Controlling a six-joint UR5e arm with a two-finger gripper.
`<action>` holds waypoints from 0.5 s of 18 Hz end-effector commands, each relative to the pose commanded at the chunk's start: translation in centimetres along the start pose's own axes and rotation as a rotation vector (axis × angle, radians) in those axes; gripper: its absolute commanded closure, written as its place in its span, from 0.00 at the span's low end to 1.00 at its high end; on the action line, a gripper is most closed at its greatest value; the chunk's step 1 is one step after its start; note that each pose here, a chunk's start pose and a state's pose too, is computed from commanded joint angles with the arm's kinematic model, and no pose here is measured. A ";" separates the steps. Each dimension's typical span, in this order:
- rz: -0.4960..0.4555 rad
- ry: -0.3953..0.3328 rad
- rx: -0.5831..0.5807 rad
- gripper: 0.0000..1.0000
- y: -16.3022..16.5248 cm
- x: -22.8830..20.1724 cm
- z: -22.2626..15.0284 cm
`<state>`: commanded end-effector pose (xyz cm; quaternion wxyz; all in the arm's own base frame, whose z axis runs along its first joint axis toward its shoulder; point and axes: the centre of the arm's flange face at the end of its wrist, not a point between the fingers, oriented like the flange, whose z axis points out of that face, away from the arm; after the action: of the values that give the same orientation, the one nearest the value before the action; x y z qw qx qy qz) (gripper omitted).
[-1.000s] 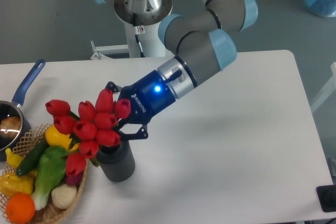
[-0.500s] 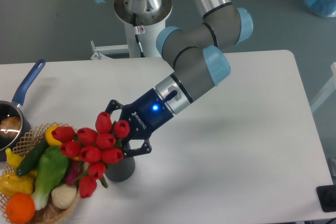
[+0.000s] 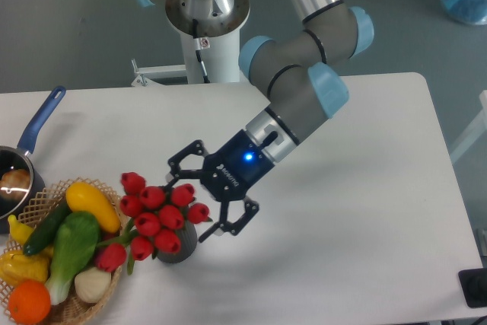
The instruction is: Insert the flowers into the vase
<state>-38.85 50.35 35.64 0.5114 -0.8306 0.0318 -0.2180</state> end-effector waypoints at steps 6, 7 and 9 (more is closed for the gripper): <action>0.024 -0.102 -0.047 0.00 1.9 -0.6 -3.9; 0.027 -0.121 -0.055 0.00 1.9 -0.6 -4.6; 0.027 -0.153 -0.077 0.00 2.0 -0.9 -5.4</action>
<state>-41.44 45.09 35.70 0.4832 -0.8632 0.0124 -0.1457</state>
